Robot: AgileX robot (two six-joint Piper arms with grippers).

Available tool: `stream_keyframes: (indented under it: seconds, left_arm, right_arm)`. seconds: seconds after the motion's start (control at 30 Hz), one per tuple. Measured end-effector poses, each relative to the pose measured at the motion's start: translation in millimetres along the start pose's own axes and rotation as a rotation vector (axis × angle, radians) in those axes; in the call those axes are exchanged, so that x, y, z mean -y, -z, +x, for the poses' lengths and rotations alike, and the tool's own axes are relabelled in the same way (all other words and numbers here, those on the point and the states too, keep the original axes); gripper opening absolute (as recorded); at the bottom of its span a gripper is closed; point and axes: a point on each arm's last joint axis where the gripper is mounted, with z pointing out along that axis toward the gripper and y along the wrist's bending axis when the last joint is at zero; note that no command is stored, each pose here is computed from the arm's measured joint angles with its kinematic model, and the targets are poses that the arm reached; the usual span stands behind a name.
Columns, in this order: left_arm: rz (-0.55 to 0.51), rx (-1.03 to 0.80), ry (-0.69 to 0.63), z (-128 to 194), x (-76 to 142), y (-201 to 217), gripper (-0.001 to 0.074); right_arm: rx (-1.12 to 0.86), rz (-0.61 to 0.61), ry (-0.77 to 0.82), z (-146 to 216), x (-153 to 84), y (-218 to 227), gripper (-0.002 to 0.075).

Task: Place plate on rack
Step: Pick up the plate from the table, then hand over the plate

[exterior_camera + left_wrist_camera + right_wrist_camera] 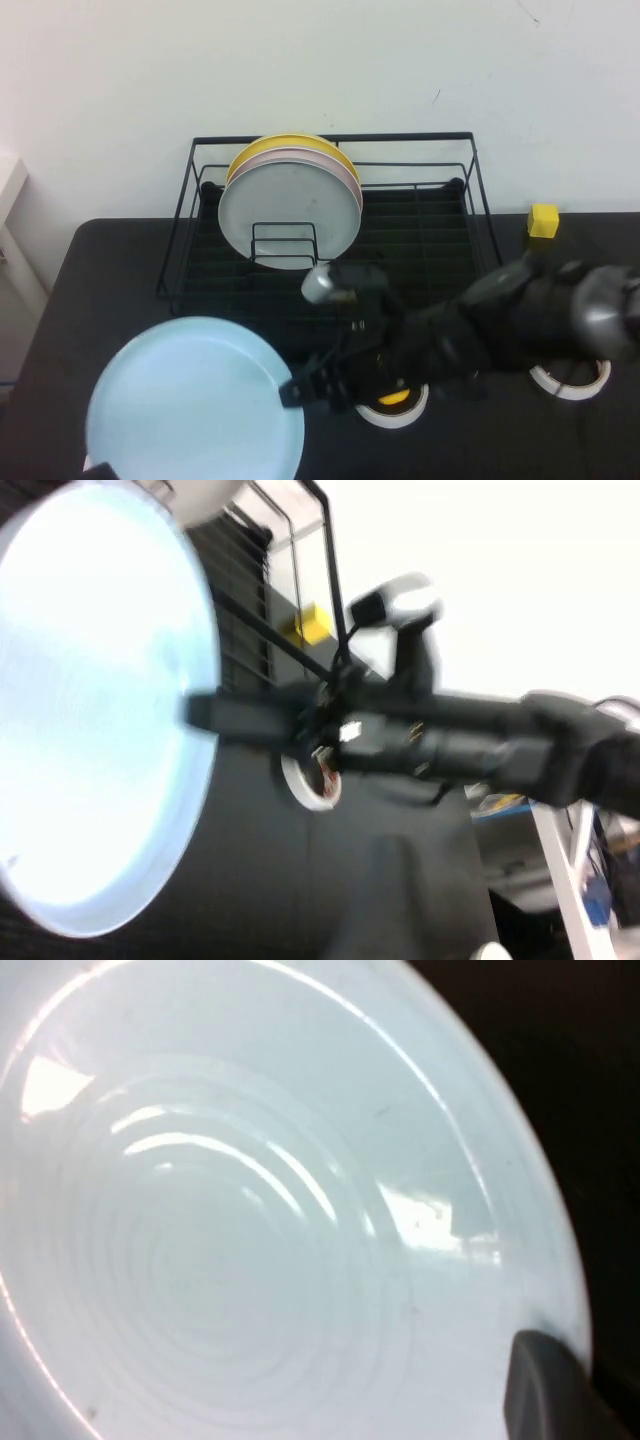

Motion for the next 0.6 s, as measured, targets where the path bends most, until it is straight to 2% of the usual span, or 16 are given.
stream_keyframes:
  seconds: [0.07, 0.13, 0.33, 0.6]
  left_arm:
    - [0.001, -0.027, 0.002, 2, 0, 0, 0.0568]
    - [-0.017, -0.058, -0.008, 5, -2, 0, 0.0618]
    - [-0.116, -0.090, -0.088, 8, -11, 1, 0.0629]
    - [-0.162, -0.077, -0.128, 6, -15, 1, 0.0627]
  right_arm:
    - [0.021, -0.009, 0.097, -8, -18, 19, 0.0009]
    - [0.024, -0.005, 0.186, -13, -30, 34, 0.0009]
    - [-0.001, 0.030, 0.355, -16, -58, 74, 0.0009]
    - [-0.018, -0.006, 0.421, -13, -81, 100, 0.0009]
